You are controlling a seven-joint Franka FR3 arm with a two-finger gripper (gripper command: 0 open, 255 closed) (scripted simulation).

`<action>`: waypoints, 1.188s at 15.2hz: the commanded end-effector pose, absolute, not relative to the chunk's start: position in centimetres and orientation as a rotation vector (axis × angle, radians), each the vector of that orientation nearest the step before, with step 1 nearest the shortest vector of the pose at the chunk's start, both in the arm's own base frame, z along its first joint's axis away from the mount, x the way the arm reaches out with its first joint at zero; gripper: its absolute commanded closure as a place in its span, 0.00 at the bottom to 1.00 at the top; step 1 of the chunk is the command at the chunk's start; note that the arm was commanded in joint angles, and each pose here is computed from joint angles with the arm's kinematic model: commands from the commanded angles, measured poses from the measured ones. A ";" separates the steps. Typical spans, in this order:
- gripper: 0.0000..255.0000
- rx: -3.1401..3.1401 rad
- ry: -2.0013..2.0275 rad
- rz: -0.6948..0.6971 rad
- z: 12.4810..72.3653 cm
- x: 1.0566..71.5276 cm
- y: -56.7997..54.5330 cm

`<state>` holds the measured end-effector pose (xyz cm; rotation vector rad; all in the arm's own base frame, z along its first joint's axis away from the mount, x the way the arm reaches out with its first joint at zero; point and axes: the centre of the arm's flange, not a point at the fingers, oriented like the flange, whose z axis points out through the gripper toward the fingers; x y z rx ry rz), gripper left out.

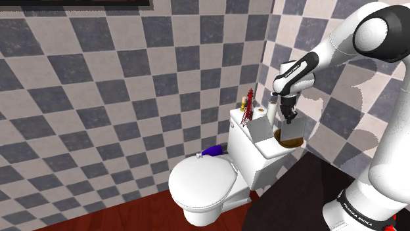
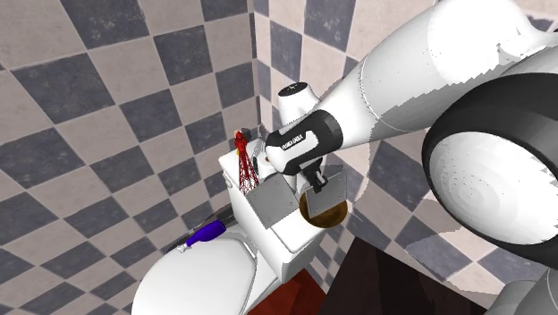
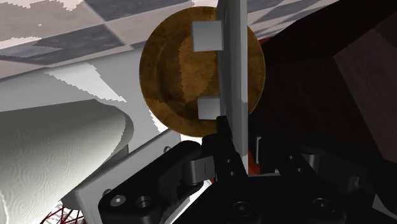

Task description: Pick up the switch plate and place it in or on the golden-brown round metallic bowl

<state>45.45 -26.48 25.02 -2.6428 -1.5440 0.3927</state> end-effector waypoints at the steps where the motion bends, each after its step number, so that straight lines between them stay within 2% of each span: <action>1: 1.00 -2.643 -1.543 0.393 25.0 45.4 -26.5; 2: 1.00 -2.643 -1.543 0.393 25.0 45.4 -26.5; 3: 0.00 -2.643 -1.543 0.393 25.0 45.4 -26.5; 8: 0.00 -2.643 -1.543 0.393 25.0 45.4 -26.5; 12: 0.00 -2.643 -1.543 0.393 29.8 46.7 -26.1; 18: 0.00 -2.643 -1.543 0.393 29.8 46.7 -26.1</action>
